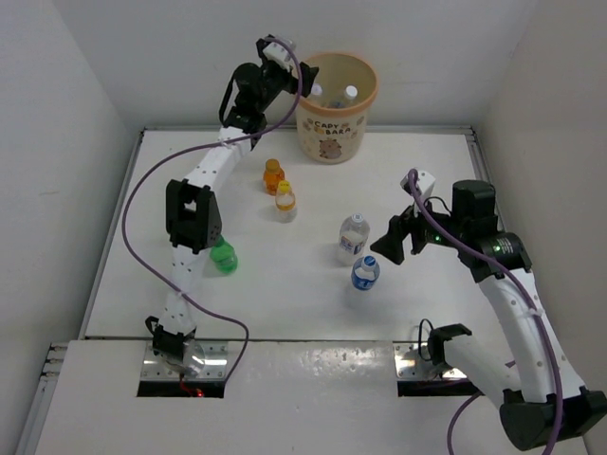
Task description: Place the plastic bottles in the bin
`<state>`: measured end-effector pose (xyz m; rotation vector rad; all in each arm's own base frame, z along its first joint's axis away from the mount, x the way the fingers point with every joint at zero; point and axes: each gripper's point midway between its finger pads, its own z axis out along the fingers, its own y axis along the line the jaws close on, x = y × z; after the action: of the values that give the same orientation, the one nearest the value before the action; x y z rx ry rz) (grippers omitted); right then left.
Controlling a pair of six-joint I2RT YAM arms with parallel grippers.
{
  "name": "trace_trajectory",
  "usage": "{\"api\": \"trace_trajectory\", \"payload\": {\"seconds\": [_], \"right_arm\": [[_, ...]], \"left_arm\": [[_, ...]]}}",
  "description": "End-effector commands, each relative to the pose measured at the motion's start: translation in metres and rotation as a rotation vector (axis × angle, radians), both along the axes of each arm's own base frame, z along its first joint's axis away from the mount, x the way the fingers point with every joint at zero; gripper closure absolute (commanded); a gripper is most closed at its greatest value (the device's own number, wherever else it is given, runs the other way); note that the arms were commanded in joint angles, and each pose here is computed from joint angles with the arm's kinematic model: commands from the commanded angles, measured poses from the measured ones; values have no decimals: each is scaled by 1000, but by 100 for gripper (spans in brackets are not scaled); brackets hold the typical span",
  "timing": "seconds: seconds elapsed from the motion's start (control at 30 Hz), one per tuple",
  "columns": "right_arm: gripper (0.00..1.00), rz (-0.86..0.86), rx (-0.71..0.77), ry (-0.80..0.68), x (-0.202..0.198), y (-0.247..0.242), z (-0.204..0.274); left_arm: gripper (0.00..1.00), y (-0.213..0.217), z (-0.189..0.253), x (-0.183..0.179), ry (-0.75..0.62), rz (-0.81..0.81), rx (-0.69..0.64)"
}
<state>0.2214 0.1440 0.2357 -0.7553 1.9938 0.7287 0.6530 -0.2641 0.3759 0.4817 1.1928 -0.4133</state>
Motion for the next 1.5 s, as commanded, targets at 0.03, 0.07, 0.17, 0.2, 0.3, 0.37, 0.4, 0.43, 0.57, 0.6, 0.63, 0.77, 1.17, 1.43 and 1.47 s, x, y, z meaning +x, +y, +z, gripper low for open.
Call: {"api": "trace_trajectory", "payload": {"seconds": [0.03, 0.07, 0.17, 0.2, 0.3, 0.37, 0.4, 0.43, 0.57, 0.6, 0.63, 0.77, 1.17, 1.43, 1.47], "right_arm": [[14, 69, -40, -98, -6, 4, 11], [14, 87, -40, -104, -10, 6, 12], [14, 192, -66, -133, -24, 14, 8], [14, 211, -68, -131, -27, 15, 7], [15, 270, -75, -140, -33, 22, 1], [15, 281, -85, -129, -32, 24, -8], [15, 278, -90, -141, -28, 25, -11], [15, 279, -90, -141, -27, 26, -13], [15, 291, -89, -153, -19, 34, -18], [15, 296, -91, -137, -20, 35, -25], [15, 305, -94, -134, -21, 37, -28], [15, 306, -105, -117, -22, 37, -44], [51, 237, -124, -151, -8, 34, -55], [77, 225, 55, -260, 2, 56, 101], [77, 214, 100, -250, 2, 60, 120]], "left_arm": [[0, 19, 93, -40, -117, 21, -69], [0, 20, 96, -46, -102, 12, -61], [0, 45, 121, -87, -57, -24, -71], [0, 49, 118, -86, -47, -29, -61], [0, 63, 116, -131, -4, -65, -37], [0, 70, 86, -148, 81, -75, -13], [0, 79, 106, -173, 49, -78, -25], [0, 80, 102, -184, 65, -88, -19], [0, 86, 70, -225, 109, -99, 32], [0, 84, 69, -232, 105, -98, 43], [0, 88, 76, -244, 85, -95, 51], [0, 89, 72, -257, 89, -90, 69], [0, 97, 60, -254, 103, -70, 79], [0, 101, 59, -257, 104, -61, 78], [0, 101, 61, -257, 95, -61, 77]]}}
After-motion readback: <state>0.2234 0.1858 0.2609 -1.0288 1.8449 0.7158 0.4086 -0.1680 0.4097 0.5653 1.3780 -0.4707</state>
